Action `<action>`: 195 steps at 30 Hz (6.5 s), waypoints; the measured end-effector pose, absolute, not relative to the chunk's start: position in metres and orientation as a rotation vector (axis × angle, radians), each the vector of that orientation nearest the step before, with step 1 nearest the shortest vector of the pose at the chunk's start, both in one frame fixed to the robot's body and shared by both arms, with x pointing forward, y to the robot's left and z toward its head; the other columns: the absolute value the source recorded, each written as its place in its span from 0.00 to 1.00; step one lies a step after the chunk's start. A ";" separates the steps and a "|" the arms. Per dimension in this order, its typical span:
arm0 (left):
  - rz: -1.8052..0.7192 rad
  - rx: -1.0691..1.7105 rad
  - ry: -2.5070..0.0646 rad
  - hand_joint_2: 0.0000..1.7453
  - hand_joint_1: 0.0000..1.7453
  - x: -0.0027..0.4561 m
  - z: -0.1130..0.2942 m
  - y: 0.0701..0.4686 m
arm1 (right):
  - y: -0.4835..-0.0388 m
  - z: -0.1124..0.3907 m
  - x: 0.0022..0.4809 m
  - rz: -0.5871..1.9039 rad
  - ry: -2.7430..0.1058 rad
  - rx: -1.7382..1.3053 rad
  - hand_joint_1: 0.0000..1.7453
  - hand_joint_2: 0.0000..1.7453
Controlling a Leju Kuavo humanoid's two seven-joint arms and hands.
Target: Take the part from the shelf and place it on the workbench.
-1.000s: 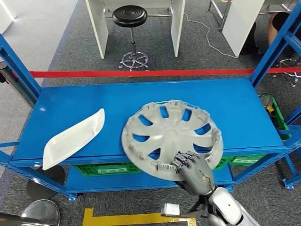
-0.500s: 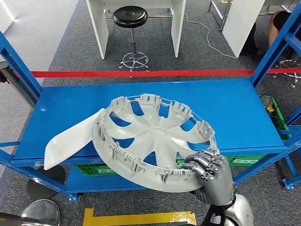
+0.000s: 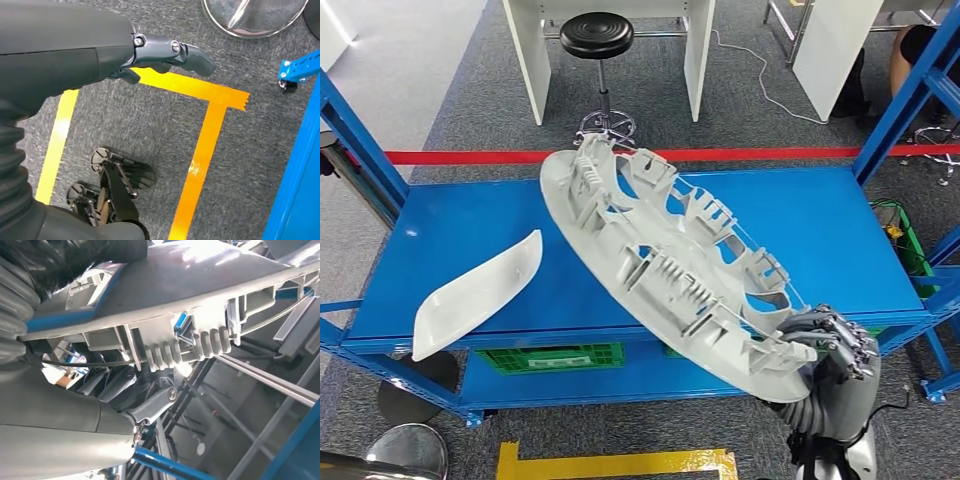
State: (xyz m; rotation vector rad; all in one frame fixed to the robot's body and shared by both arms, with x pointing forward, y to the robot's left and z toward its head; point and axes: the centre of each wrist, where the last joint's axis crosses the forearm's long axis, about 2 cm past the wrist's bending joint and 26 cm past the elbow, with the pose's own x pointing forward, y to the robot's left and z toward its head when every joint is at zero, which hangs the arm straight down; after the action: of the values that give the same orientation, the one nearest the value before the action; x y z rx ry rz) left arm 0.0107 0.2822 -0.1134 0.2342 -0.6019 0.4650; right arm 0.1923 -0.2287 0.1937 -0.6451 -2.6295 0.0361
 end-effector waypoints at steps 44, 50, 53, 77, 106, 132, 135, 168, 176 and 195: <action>0.517 0.228 -0.722 0.00 0.00 0.010 -0.113 0.282 | -0.227 0.202 0.176 0.156 -2.704 -0.665 1.00 1.00; 0.520 0.235 -0.719 0.00 0.00 0.012 -0.113 0.281 | -0.227 0.203 0.180 0.161 -2.716 -0.658 1.00 1.00; 0.520 0.237 -0.718 0.00 0.00 0.012 -0.113 0.281 | -0.228 0.201 0.180 0.174 -2.714 -0.653 1.00 1.00; 0.516 0.255 -0.722 0.00 0.00 0.014 -0.113 0.286 | -0.229 0.202 0.184 0.190 -2.723 -0.650 1.00 1.00; 0.520 0.257 -0.734 0.00 0.00 0.015 -0.113 0.289 | -0.231 0.201 0.184 0.212 -2.720 -0.582 1.00 1.00; 0.529 0.250 -0.726 0.00 0.00 0.015 -0.113 0.285 | -0.231 0.199 0.182 0.235 -2.712 -0.597 1.00 1.00; 0.529 0.253 -0.726 0.00 0.00 0.016 -0.113 0.285 | -0.231 0.200 0.182 0.234 -2.708 -0.597 1.00 1.00; 0.539 0.260 -0.723 0.00 0.00 0.019 -0.113 0.283 | -0.230 0.202 0.186 0.250 -2.713 -0.608 1.00 1.00; 0.514 0.255 -0.698 0.00 0.00 0.017 -0.113 0.285 | -0.229 0.200 0.184 0.255 -2.689 -0.603 1.00 1.00; 0.458 0.282 -0.717 0.00 0.00 0.018 -0.113 0.304 | -0.228 0.196 0.180 0.277 -2.669 -0.605 1.00 1.00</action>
State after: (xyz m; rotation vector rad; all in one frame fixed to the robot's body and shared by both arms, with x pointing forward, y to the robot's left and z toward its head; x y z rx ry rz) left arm 0.0185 0.3042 -0.1127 0.2818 -0.7167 0.4585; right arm 0.1805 -0.2280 0.1957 -0.6050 -2.6693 0.2773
